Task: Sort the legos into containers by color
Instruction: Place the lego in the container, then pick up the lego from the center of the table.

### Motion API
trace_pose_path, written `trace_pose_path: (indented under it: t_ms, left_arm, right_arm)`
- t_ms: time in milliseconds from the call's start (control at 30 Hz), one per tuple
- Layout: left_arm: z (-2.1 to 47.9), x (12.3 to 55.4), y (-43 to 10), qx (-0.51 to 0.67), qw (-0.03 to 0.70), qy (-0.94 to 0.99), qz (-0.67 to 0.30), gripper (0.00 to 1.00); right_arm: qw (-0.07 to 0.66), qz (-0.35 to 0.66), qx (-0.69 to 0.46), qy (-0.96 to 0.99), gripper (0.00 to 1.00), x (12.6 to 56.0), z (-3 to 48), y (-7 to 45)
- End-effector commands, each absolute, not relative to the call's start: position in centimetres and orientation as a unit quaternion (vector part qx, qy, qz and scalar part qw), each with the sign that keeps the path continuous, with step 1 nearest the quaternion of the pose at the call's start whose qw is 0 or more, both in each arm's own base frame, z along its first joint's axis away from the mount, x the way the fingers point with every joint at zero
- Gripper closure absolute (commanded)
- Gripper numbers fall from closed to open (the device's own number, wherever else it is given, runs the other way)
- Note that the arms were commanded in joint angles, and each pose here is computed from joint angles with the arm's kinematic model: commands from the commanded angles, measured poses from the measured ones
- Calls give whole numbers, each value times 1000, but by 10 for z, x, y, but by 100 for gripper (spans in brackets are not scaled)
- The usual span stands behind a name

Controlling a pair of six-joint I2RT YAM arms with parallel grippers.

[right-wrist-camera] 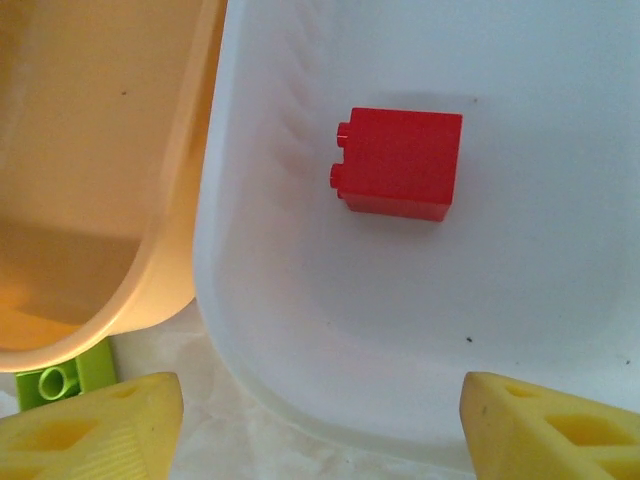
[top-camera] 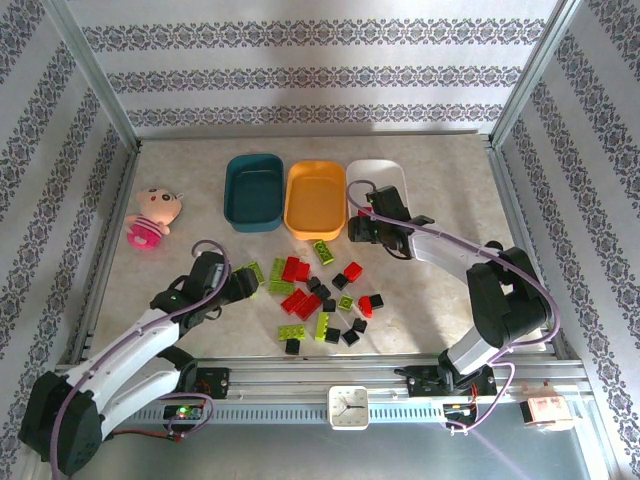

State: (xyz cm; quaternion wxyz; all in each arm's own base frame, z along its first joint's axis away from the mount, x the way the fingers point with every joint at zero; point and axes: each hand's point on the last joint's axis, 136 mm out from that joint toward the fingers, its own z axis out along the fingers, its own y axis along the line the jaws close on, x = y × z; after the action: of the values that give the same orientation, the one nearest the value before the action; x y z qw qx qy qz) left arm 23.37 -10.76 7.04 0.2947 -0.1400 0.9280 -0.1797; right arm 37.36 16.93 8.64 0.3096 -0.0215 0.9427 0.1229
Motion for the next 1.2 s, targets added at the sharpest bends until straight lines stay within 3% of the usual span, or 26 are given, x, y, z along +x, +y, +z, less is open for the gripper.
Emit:
trace_pose_path:
  t_ms: [0, 367, 733, 933, 1167]
  left_arm:
    - [65, 241, -114, -149, 306, 923, -181, 31]
    - [43, 255, -117, -188, 303, 920, -163, 42]
    - [24, 250, -110, -187, 286, 930, -134, 64]
    - [34, 242, -119, -178, 283, 928, -164, 77]
    - [81, 245, -126, -166, 318, 913, -194, 80]
  right_arm:
    - [338, 141, -7, 931, 26, 375, 105, 171]
    - [349, 146, -7, 925, 26, 370, 111, 170]
    - [352, 147, -6, 924, 27, 365, 109, 167]
    - [357, 145, 0, 923, 26, 363, 111, 162]
    - [360, 152, 7, 920, 27, 360, 113, 160]
